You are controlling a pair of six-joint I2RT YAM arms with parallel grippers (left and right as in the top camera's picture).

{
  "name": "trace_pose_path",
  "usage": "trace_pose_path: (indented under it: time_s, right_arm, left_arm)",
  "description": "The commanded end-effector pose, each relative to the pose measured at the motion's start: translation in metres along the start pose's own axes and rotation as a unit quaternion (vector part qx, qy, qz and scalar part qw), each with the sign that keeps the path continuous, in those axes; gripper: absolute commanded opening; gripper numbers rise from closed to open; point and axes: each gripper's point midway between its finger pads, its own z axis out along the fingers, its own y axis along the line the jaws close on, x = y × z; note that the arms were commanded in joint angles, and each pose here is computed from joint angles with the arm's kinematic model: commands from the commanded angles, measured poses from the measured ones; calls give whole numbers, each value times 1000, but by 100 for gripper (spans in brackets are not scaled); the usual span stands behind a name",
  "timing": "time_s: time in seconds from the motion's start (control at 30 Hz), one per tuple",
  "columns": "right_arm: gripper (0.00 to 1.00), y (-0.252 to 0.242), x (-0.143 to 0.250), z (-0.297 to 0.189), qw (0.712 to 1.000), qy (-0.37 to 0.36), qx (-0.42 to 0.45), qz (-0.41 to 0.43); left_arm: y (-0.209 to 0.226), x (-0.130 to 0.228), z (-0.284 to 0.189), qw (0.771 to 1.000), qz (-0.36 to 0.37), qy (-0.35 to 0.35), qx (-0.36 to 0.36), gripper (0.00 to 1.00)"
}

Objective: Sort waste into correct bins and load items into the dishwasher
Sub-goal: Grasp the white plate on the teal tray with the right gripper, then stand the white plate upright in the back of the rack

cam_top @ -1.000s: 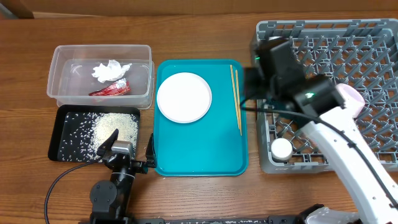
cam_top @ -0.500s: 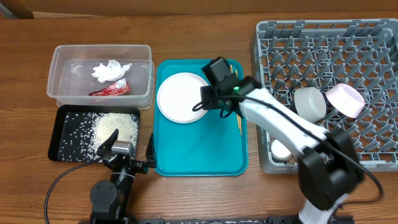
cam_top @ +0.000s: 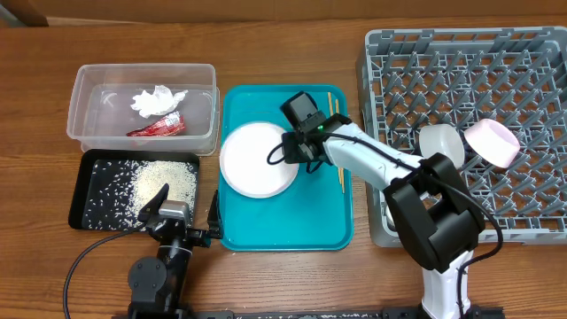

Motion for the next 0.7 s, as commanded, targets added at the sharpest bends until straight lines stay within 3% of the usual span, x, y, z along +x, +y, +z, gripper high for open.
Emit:
trace_pose_path:
  time_s: [0.0,0.13,0.23,0.37,0.47,0.67]
  right_arm:
    - [4,-9,-8,-24,999,-25,28,7]
    - [4,-18,-33,-79,994,-96,59,11]
    - [4,-30,-54,-149,979,-181,85,23]
    - [4,-65,-72,-238,942,-295,148,60]
    - [4,-98,-76,-303,898,-375,209,98]
    - [4,-151,-66,-372,839,-418,334,96]
  left_arm:
    - [-1,1,0,1000,-3,-3,4,100]
    - [-1,1,0,1000,-3,-3,4,100]
    - [-1,1,0,1000,-3,-3,5,100]
    - [-1,1,0,1000,-3,-3,5,100]
    - [-1,1,0,1000,-3,-3,5,100]
    - [-1,1,0,1000,-3,-3,5,100]
